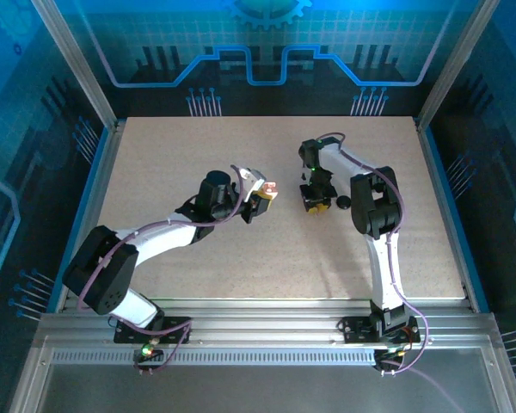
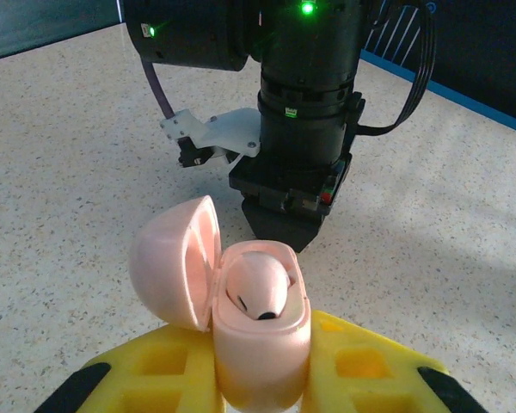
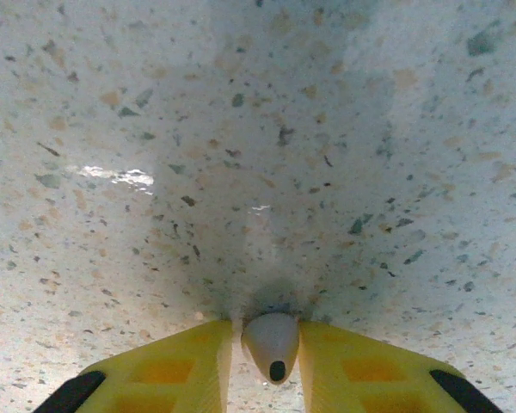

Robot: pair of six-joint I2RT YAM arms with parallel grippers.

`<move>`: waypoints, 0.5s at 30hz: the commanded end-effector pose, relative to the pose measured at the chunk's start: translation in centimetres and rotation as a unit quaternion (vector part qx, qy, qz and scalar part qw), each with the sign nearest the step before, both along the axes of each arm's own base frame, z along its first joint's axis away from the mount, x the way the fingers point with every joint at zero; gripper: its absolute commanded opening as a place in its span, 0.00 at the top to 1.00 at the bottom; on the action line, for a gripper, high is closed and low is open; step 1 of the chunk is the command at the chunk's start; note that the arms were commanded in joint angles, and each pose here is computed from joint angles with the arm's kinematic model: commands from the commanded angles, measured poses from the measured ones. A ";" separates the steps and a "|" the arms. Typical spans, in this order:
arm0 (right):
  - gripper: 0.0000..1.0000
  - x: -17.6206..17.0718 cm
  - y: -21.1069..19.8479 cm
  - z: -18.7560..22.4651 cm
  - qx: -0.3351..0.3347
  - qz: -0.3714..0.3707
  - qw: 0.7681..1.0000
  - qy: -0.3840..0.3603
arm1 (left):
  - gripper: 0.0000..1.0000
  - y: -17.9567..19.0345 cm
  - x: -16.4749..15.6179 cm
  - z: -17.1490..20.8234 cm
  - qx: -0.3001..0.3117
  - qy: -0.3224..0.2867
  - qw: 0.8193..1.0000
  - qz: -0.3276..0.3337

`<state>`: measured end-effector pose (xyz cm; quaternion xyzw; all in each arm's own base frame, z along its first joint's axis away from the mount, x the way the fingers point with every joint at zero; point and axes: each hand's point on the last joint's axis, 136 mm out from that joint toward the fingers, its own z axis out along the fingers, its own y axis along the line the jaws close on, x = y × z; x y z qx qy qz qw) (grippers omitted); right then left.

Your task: Insert the wireless bluetooth earbuds into the charging case

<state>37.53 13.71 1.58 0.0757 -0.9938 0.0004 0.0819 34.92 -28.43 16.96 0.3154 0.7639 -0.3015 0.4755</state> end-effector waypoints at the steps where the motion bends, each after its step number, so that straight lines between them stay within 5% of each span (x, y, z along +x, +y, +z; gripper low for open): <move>1: 0.73 1.7 1.1 -0.2 0.000 0.016 0.999 -0.044 | 0.79 -0.2 0.2 1.4 -0.007 -0.006 1.000 -0.007; 15: 0.77 2.1 1.3 0.2 -0.031 0.041 0.996 -0.070 | 0.79 0.1 -0.1 1.5 -0.005 -0.007 1.000 -0.004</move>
